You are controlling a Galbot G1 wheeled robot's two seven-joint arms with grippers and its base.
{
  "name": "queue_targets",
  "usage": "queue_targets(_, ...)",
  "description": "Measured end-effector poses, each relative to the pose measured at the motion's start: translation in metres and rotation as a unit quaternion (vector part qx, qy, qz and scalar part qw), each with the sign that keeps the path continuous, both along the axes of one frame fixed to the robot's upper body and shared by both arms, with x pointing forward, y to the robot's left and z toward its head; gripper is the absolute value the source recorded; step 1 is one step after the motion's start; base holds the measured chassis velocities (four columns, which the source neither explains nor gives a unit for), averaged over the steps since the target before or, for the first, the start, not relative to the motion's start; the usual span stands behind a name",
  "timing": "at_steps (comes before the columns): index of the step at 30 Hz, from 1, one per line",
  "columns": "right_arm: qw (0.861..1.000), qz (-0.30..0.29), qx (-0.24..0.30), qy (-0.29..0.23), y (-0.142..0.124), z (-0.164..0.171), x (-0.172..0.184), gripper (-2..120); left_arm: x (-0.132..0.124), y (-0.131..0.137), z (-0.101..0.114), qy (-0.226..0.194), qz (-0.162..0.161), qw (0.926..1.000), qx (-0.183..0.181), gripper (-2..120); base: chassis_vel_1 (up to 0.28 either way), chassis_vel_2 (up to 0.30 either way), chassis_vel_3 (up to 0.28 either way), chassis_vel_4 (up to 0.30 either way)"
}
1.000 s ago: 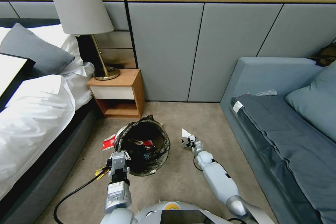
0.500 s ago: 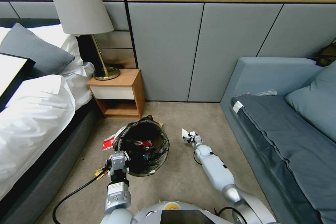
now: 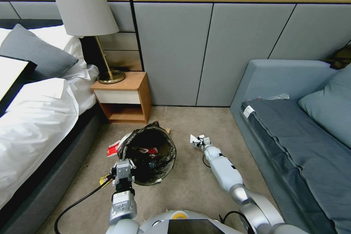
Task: Pick up the trash bin, then pick up the garbage from the floor and place it into the trash bin.
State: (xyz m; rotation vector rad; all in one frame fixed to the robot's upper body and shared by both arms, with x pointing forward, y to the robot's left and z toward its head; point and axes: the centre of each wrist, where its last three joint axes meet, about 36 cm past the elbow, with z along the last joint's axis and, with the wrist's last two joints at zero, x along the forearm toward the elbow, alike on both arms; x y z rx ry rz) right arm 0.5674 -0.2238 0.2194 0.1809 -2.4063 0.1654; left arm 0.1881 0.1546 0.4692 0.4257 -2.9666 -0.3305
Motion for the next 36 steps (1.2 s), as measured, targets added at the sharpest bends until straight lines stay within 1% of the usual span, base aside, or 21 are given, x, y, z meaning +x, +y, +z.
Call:
queue_targets(5,1.000,-0.014,0.015,0.012,0.001,0.000,0.008,100,-0.001,0.000,-0.001,0.001,0.001,1.0000,0.001,0,0.000,0.000,0.000,0.000)
queue_targets(13,0.999,-0.014,0.022,0.020,0.007,-0.004,0.013,100,-0.002,-0.001,-0.003,0.005,0.000,1.0000,0.002,0,0.000,0.000,0.000,0.000)
queue_targets(22,1.000,-0.008,0.021,0.017,0.001,-0.006,0.016,99,-0.003,-0.003,-0.004,0.006,0.000,1.0000,0.003,0,0.000,0.000,0.000,0.000)
queue_targets(23,1.000,-0.009,0.021,0.017,-0.001,-0.007,0.016,96,-0.003,-0.003,-0.005,0.006,0.000,1.0000,0.003,0,0.000,0.000,0.000,0.000)
queue_targets(25,1.000,-0.009,0.021,0.017,-0.002,-0.008,0.016,94,-0.003,-0.003,-0.005,0.006,0.000,1.0000,0.004,0,0.000,0.000,0.000,0.000)
queue_targets(26,1.000,-0.009,0.021,0.017,-0.002,-0.009,0.016,89,-0.003,-0.003,-0.005,0.006,0.000,1.0000,0.004,0,0.000,0.000,0.000,0.000)
queue_targets(28,1.000,-0.009,0.021,0.017,-0.003,-0.009,0.016,88,-0.003,-0.003,-0.005,0.007,0.000,1.0000,0.004,0,0.000,0.000,0.000,0.000)
queue_targets(31,1.000,-0.009,0.020,0.017,-0.008,-0.011,0.017,69,-0.004,-0.003,-0.005,0.007,0.001,1.0000,0.005,0,0.000,0.000,0.000,0.000)
queue_targets(32,1.000,-0.009,0.020,0.017,-0.008,-0.011,0.017,69,-0.004,-0.003,-0.005,0.007,0.001,1.0000,0.005,0,0.000,0.000,0.000,0.000)
queue_targets(34,1.000,-0.009,0.020,0.017,-0.010,-0.012,0.017,63,-0.004,-0.003,-0.005,0.007,0.001,1.0000,0.005,0,0.000,0.000,0.000,0.000)
queue_targets(35,1.000,-0.009,0.020,0.018,-0.010,-0.012,0.018,56,-0.004,-0.003,-0.005,0.007,0.001,1.0000,0.005,0,0.000,0.000,0.000,0.000)
queue_targets(36,1.000,-0.009,0.020,0.018,-0.010,-0.012,0.018,56,-0.004,-0.003,-0.005,0.007,0.001,1.0000,0.005,0,0.000,0.000,0.000,0.000)
